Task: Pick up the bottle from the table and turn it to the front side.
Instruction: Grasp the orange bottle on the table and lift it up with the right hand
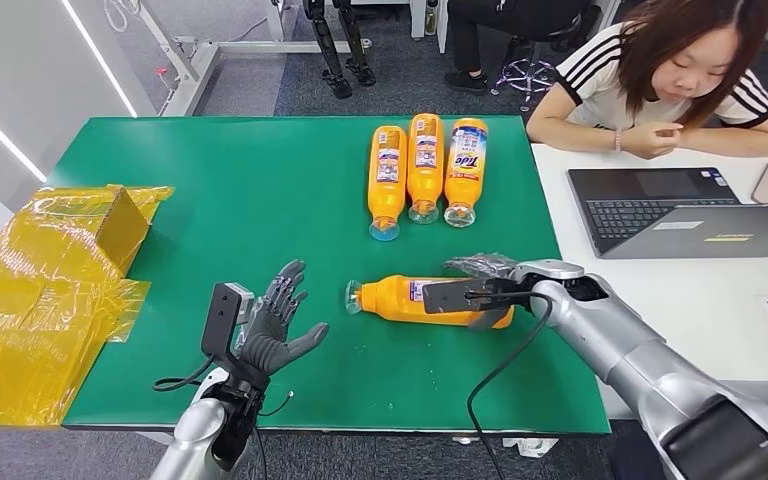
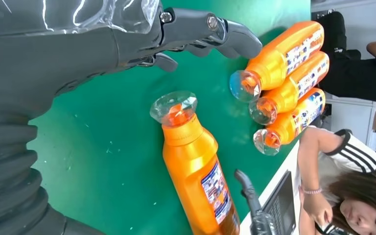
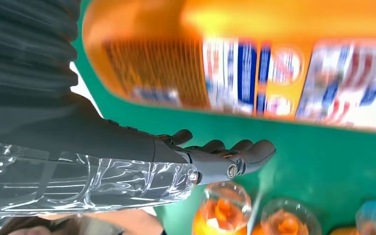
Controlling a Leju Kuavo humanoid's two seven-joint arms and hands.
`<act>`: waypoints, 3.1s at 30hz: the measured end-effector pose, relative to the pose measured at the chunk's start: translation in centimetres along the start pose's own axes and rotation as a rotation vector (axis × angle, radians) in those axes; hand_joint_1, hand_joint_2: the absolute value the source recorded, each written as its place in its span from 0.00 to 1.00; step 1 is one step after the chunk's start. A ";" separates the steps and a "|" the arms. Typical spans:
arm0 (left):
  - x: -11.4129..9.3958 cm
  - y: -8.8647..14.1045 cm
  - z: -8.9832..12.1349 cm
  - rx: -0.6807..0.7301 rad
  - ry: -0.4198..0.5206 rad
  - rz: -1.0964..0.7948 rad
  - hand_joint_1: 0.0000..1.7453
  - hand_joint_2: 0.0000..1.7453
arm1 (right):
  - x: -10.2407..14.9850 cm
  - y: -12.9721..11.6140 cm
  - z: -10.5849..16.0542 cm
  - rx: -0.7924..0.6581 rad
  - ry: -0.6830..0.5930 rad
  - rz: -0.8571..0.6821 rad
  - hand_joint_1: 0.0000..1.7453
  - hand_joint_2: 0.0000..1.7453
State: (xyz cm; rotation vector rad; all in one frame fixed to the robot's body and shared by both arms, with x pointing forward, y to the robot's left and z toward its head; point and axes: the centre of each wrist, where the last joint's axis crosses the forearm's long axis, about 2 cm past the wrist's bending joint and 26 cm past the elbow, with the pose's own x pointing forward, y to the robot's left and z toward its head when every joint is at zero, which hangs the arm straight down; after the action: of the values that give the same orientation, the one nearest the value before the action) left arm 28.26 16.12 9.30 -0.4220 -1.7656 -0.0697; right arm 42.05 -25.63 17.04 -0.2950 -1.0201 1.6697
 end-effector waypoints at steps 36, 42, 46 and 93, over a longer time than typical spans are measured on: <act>-1.0 0.2 2.6 0.042 0.017 0.030 0.00 1.00 | -0.7 2.8 -0.5 -0.103 -0.047 0.038 1.00 1.00; -0.9 0.6 2.8 0.054 -0.013 -0.014 0.00 1.00 | -0.2 5.4 0.4 -0.254 -0.292 -0.291 1.00 1.00; -0.7 0.8 2.4 0.075 -0.045 -0.083 0.00 1.00 | -0.5 8.3 1.4 -0.373 -0.334 -0.385 1.00 1.00; 11.1 -3.0 -13.1 -0.350 -0.236 0.210 0.00 1.00 | 10.4 6.5 -2.1 -0.791 -0.605 -0.626 1.00 1.00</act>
State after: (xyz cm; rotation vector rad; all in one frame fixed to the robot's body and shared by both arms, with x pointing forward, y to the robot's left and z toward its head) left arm 37.50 12.48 23.63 -0.8983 -1.9343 -0.1874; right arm 35.22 -15.63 14.05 0.0484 -1.9749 0.7251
